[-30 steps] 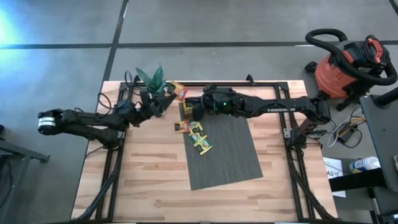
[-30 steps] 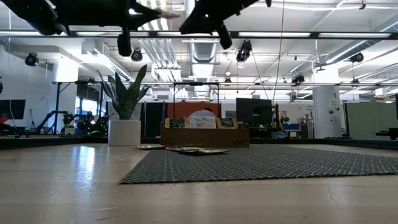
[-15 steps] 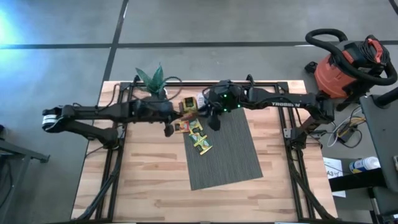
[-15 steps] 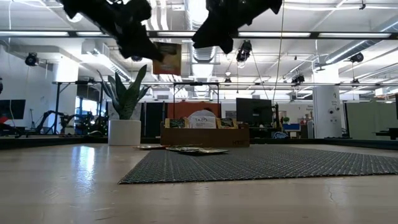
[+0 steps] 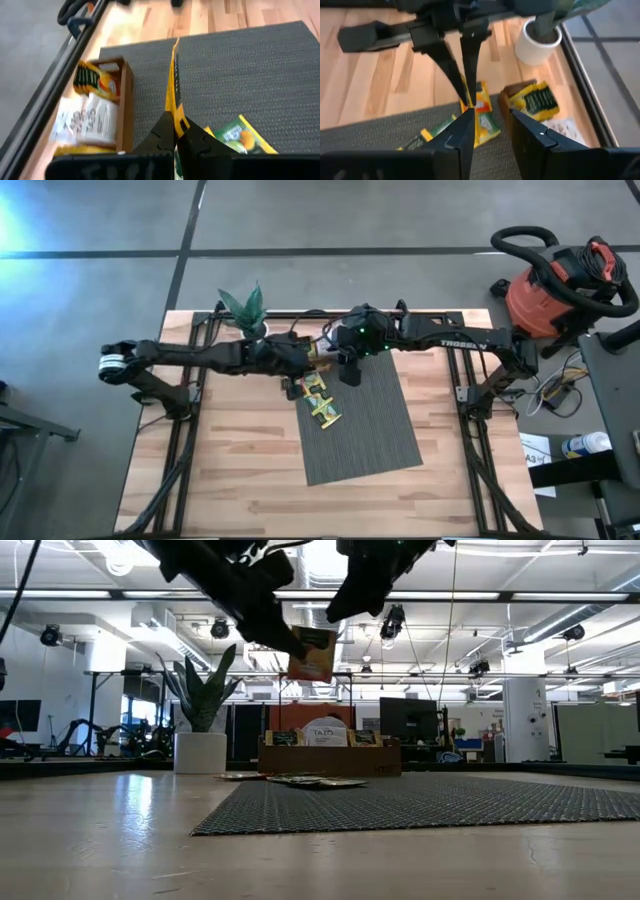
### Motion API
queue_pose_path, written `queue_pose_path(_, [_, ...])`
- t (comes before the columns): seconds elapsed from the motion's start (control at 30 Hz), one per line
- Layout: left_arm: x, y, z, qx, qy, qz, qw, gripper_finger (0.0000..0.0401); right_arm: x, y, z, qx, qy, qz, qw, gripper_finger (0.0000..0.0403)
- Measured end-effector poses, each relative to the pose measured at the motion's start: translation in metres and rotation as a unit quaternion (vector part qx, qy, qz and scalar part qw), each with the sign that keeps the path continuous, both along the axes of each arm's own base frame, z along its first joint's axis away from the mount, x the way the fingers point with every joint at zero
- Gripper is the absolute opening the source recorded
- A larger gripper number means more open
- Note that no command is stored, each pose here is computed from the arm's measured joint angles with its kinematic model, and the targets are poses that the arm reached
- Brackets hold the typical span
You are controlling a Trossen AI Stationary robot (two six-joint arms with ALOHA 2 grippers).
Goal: Pick & Place Tea
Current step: Put the bottom orange tea bag into the right compartment of the wooden organizer
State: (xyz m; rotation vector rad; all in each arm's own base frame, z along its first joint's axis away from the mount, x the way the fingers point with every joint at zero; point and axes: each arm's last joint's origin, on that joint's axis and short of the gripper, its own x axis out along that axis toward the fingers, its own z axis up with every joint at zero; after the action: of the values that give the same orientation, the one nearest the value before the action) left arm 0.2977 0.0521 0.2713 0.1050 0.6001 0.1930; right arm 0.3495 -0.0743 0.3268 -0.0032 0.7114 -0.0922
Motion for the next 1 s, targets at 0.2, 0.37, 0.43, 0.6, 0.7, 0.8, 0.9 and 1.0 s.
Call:
queue_pose_path(0.2, [0.013, 0.003, 0.002, 0.011, -0.016, -0.009, 1.000, 0.0003, -0.002, 0.002, -0.004, 0.005, 0.023, 0.001, 1.000, 0.0120])
queue_pose_path(0.37, [0.017, 0.003, 0.001, 0.010, -0.020, -0.010, 1.000, 0.0003, -0.002, 0.002, -0.004, 0.004, 0.023, 0.001, 1.000, 0.0119])
queue_pose_path(0.43, [0.017, 0.003, 0.000, 0.009, -0.020, -0.011, 1.000, 0.0003, -0.001, 0.001, -0.006, 0.005, 0.027, 0.001, 1.000, 0.0117])
queue_pose_path(0.6, [0.018, 0.003, 0.004, 0.003, -0.032, -0.013, 0.999, 0.0003, 0.004, 0.002, -0.015, 0.007, 0.043, 0.004, 0.999, 0.0116])
queue_pose_path(0.7, [0.019, 0.003, 0.006, 0.001, -0.038, -0.013, 0.999, 0.0003, 0.004, 0.002, -0.017, 0.007, 0.046, 0.005, 0.999, 0.0119])
queue_pose_path(0.8, [0.019, 0.004, 0.006, -0.001, -0.037, -0.012, 0.999, 0.0003, 0.004, 0.002, -0.016, 0.008, 0.047, 0.005, 0.999, 0.0120])
queue_pose_path(0.9, [0.019, 0.004, 0.006, -0.001, -0.040, -0.012, 0.999, 0.0003, 0.003, 0.002, -0.017, 0.009, 0.054, 0.005, 0.999, 0.0112])
queue_pose_path(1.0, [0.020, 0.004, 0.007, 0.000, -0.044, -0.012, 0.999, 0.0003, 0.003, 0.003, -0.017, 0.009, 0.053, 0.005, 0.999, 0.0095])
